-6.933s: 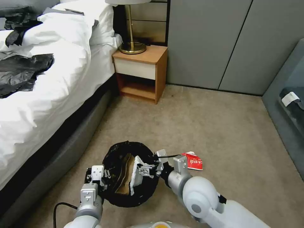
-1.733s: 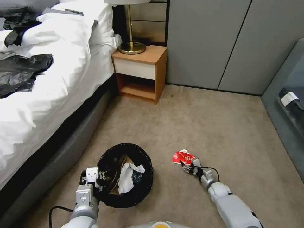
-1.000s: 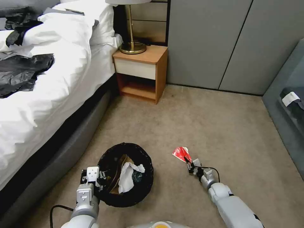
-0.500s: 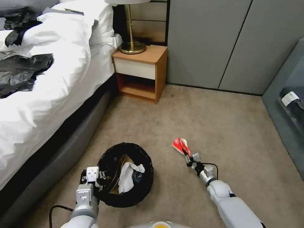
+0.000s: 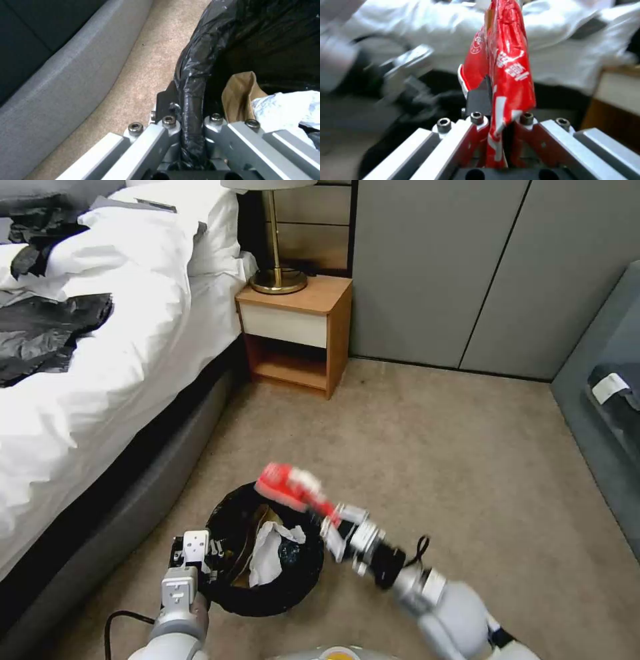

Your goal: Pick up the trash bin, then pick up the garbage from the floor and place it into the trash bin.

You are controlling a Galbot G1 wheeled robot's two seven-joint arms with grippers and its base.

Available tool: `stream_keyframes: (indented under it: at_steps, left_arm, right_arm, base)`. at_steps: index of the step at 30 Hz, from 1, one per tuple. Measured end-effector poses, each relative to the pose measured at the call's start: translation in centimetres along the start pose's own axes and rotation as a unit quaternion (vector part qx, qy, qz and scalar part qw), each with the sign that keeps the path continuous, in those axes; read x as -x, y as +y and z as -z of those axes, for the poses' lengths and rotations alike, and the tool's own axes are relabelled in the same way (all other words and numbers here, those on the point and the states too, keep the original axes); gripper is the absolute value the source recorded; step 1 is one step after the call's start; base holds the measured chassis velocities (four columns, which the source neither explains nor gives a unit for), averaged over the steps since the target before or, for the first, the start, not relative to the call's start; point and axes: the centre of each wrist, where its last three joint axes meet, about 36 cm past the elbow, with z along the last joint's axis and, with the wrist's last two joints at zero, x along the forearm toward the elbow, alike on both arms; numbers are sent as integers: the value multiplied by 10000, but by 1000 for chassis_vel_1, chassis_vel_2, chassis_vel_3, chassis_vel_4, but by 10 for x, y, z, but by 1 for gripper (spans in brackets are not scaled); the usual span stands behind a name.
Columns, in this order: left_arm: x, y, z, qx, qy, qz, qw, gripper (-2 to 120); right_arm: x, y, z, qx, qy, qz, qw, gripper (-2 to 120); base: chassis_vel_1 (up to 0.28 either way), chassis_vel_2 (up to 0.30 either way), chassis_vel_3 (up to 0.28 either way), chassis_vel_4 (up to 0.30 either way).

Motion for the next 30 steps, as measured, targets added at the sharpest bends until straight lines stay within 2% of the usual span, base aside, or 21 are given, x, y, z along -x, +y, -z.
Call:
stream_keyframes:
  at_steps: [2, 4, 10, 28, 30]
  left_arm:
    - [0, 0, 0, -1, -1, -3, 10000, 0]
    - [1, -2, -1, -9, 10, -25, 10000, 0]
    - [0, -4, -3, -5, 36, -46, 10000, 0]
    - [-2, -11, -6, 21, 40, -101, 9999, 0]
    - [-2, -11, -6, 22, 38, -98, 9999, 0]
  right_arm:
    - [-1, 1, -2, 6, 31, 23, 10000, 1]
    - [-3, 9, -16, 65, 258, 132, 9996, 1]
    - [6, 11, -25, 166, 389, 108, 9990, 1]
    - [36, -2, -46, 284, 705, -81, 9971, 1]
    - [37, -3, -46, 263, 752, -88, 9968, 8]
  base:
    - [0, 0, 0, 0]
    - [0, 0, 0, 0]
    - [0, 0, 0, 0]
    - [0, 0, 0, 0]
    - [0, 0, 0, 0]
